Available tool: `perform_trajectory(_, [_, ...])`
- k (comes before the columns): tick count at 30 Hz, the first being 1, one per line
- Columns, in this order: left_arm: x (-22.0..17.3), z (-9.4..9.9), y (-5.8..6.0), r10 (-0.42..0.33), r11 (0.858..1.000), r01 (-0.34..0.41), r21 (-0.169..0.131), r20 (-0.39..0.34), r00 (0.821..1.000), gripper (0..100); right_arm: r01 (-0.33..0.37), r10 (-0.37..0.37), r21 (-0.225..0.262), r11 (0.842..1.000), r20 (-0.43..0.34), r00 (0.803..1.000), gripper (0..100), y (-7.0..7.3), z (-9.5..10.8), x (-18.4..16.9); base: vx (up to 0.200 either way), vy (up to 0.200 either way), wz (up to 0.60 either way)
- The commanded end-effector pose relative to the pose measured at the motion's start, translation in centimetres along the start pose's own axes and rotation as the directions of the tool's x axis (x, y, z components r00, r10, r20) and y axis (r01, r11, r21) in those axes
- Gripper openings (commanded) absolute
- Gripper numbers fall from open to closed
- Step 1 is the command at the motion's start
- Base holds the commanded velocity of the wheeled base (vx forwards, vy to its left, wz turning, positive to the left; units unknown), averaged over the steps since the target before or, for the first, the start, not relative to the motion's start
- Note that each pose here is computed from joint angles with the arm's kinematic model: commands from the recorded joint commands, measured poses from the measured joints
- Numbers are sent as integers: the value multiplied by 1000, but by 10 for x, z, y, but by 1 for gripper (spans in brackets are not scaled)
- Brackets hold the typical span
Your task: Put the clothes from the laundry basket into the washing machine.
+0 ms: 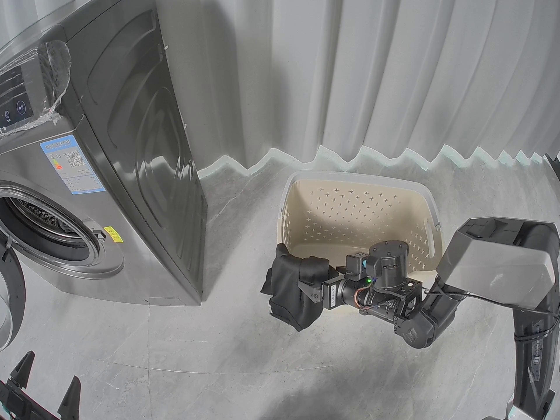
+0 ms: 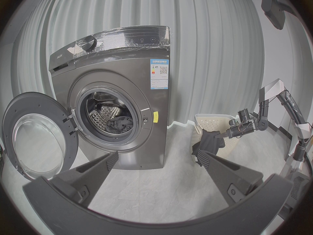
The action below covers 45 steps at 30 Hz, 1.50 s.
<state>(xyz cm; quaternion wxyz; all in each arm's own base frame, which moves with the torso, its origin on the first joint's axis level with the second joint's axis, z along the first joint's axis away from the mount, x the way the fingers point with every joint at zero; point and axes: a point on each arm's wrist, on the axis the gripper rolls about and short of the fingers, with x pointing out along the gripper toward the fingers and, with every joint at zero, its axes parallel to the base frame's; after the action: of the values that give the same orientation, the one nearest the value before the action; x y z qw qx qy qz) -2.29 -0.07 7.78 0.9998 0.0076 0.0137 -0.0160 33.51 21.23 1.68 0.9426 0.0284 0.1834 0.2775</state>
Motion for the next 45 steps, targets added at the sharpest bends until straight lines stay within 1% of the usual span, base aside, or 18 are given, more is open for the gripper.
perform_trajectory(1, [0, -3, 0, 0, 1000, 0, 0, 5, 1000, 100, 0, 0, -1, 1000, -6, 1000, 100, -1, -6, 7, 0, 0, 0])
perform_trajectory(2, [0, -3, 0, 0, 1000, 0, 0, 5, 1000, 100, -2, 2, -1, 1000, -7, 1000, 100, -1, -6, 7, 0, 0, 0])
perform_trajectory(3, [0, -3, 0, 1, 1000, -1, 0, 5, 1000, 100, -2, 2, 1, 1000, -7, 1000, 0, -1, -6, 7, 0, 0, 0])
perform_trajectory(12, [0, -3, 0, 0, 1000, 0, -5, 5, 1000, 100, -6, 6, 1, 1000, 11, 1000, 0, -4, -5, 5, 0, 0, 0])
perform_trajectory(16, [0, -3, 0, 1, 1000, -1, -6, 5, 1000, 100, -3, 3, 2, 1000, -4, 1000, 0, -4, -6, -4, 0, 0, 0])
perform_trajectory(20, [0, -3, 0, 0, 1000, 0, -5, 5, 1000, 100, -5, 5, -18, 1000, 0, 1000, 0, -2, 3, -26, 0, 0, 0])
perform_trajectory(27, [0, -3, 0, 0, 1000, 0, -5, 5, 1000, 100, -15, 15, -23, 1000, 39, 999, 0, 3, 24, -63, 0, 0, 0])
perform_trajectory(29, [0, -3, 0, 0, 1000, 0, -6, 5, 1000, 100, -24, 26, -25, 999, 66, 997, 0, 7, 32, -76, 0, 0, 0])
perform_trajectory(30, [0, -3, 0, 0, 1000, 0, -6, 5, 1000, 100, -33, 36, -29, 999, 103, 994, 0, 10, 39, -87, 0, 0, 0])
perform_trajectory(31, [0, -3, 0, 0, 1000, 0, -6, 5, 1000, 100, -33, 36, -29, 999, 103, 994, 0, 10, 39, -87, 0, 0, 0])
perform_trajectory(32, [0, -3, 0, 1, 1000, -1, -6, 5, 1000, 100, -46, 51, -34, 998, 158, 986, 0, 14, 48, -101, 0, 0, 0])
perform_trajectory(33, [0, -3, 0, 1, 1000, -1, -6, 5, 1000, 100, -46, 51, -34, 998, 158, 986, 0, 14, 48, -101, 0, 0, 0])
perform_trajectory(34, [0, -3, 0, 0, 1000, 0, -6, 3, 1000, 100, -54, 61, -38, 998, 209, 976, 0, 16, 56, -119, 0, 0, 0])
perform_trajectory(37, [0, -3, 0, 0, 1000, 0, -6, 5, 1000, 100, -64, 73, -43, 997, 265, 962, 0, 19, 64, -139, 0, 0, 0])
perform_trajectory(38, [0, -2, 0, 1, 1000, -1, -9, 5, 1000, 100, -77, 87, -46, 996, 304, 949, 0, 22, 68, -154, 0, 0, 0])
perform_trajectory(39, [0, -3, 0, 1, 1000, -1, -9, 3, 1000, 100, -81, 92, -48, 996, 313, 945, 0, 23, 69, -158, 0, 0, 0])
perform_trajectory(41, [0, -3, 0, 3, 1000, -3, -12, 3, 1000, 100, -106, 120, -58, 993, 361, 925, 0, 29, 76, -174, 0, 0, 0])
perform_trajectory(45, [0, -2, 0, 4, 1000, -4, -18, 5, 1000, 100, -132, 171, -117, 984, 444, 880, 0, 43, 96, -194, 0, 0, 0])
